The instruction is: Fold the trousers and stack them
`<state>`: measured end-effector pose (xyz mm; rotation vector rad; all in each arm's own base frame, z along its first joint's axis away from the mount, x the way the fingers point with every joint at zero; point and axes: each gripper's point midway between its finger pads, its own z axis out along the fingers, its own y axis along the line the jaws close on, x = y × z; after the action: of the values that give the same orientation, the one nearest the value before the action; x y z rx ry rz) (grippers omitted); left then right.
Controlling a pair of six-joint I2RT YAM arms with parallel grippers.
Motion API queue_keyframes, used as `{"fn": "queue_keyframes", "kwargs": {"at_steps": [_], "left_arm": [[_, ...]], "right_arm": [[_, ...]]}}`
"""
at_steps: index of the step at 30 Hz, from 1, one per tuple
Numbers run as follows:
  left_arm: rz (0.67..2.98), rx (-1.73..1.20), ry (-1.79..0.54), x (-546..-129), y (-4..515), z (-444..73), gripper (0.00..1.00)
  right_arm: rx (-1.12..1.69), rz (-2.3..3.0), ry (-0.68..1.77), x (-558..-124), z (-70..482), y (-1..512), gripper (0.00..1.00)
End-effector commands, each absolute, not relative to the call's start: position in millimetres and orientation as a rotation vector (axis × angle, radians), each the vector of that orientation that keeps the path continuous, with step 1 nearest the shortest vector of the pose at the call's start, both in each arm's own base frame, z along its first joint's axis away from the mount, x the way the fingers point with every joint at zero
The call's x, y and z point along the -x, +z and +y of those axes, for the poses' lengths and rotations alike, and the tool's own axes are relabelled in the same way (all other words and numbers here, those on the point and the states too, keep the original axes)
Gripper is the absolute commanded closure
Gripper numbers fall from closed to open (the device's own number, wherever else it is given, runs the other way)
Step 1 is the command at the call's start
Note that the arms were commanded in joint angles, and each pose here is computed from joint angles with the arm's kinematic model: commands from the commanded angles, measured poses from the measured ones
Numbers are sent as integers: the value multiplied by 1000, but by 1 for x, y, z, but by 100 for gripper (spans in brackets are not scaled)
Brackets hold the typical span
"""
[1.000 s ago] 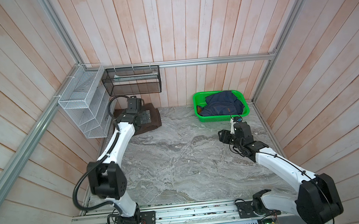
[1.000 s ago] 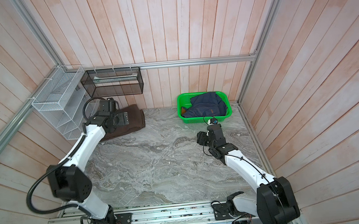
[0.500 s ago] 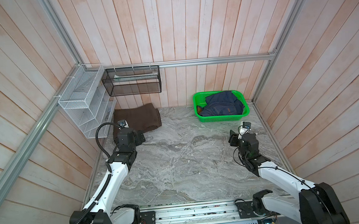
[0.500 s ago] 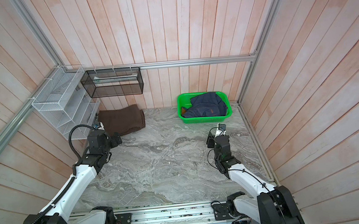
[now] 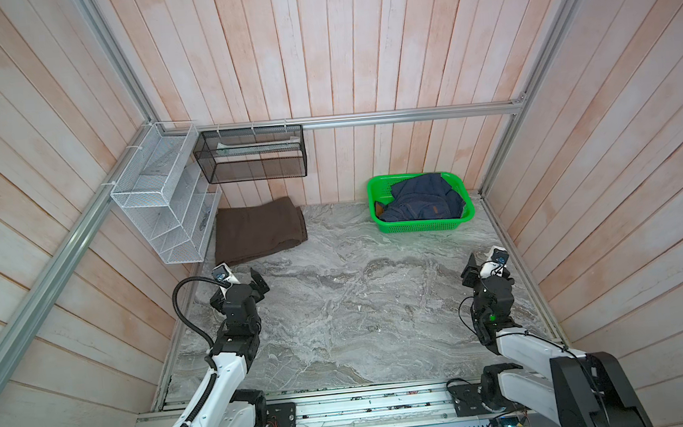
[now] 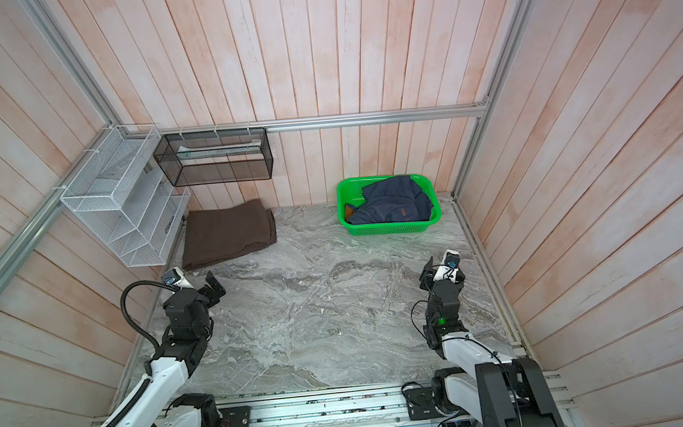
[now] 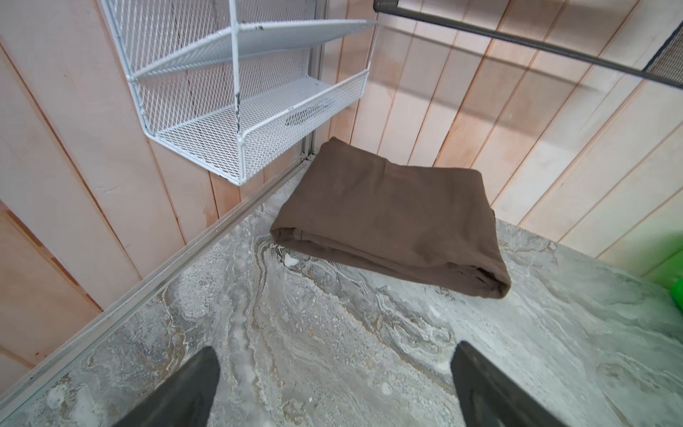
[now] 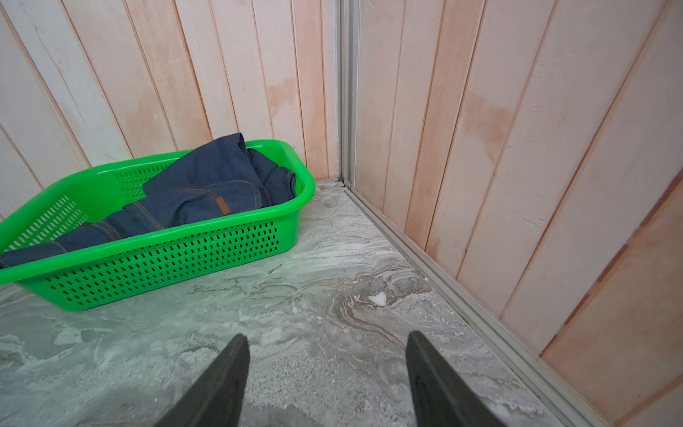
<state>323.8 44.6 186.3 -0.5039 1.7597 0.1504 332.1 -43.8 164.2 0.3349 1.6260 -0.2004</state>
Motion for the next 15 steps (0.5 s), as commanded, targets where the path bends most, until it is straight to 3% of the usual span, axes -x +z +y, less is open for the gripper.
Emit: {"fn": "queue_keyframes", "kwargs": {"at_steps": [1,15], "left_arm": [[1662,543,174,-321,198,54,0],[1595,546,253,-309,178,75,0]], "right_arm": [[-351,1552,-228,-331,-51,171,32],[-277,1576,-193,-347,-45,139,31]]}}
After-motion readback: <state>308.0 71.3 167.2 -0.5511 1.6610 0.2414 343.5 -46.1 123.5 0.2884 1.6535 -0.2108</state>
